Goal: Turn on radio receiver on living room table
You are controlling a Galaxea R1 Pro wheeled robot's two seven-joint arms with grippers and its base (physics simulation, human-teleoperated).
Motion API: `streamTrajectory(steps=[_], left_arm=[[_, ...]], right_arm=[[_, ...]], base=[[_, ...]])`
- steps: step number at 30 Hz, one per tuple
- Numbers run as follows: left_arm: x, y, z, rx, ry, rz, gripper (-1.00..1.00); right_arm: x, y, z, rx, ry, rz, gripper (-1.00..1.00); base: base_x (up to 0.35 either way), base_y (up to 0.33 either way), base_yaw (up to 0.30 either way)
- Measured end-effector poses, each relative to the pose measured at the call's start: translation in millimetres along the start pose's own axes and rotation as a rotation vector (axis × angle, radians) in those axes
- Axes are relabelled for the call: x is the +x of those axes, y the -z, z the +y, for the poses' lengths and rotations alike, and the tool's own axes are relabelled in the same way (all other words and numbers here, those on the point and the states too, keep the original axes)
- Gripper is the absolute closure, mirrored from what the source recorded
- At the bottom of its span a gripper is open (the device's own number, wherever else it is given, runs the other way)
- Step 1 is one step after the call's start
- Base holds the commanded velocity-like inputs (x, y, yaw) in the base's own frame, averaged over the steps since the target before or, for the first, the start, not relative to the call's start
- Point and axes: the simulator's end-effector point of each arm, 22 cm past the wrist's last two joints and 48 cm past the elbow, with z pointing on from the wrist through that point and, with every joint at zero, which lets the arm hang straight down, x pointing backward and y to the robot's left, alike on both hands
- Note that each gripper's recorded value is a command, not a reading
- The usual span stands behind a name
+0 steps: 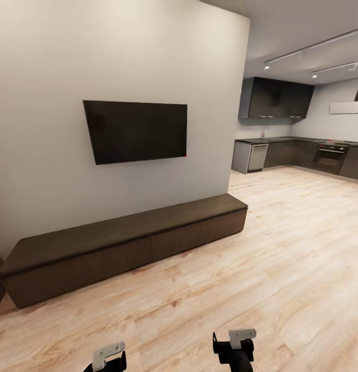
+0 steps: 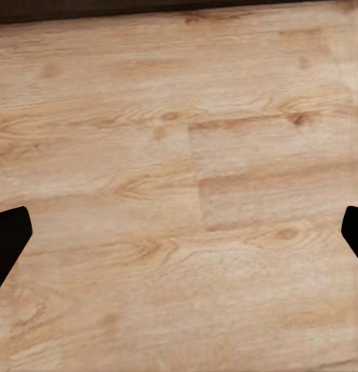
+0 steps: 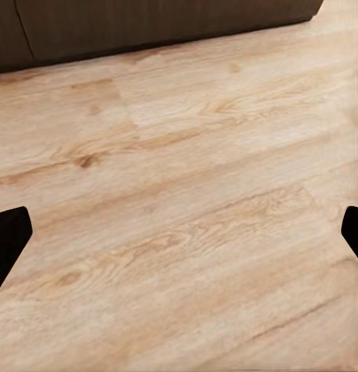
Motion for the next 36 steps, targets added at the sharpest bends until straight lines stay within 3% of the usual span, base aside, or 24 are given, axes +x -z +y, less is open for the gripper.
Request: streamTrajectory(steps=[36], left_arm=[[0.4, 0.1, -0.6, 0.001, 0.001, 0.001, -1.0]], right_arm=[[0.3, 0.0, 0.1, 0.0, 0.0, 0.001, -1.0]], base=[[0.0, 0.0, -0.284]])
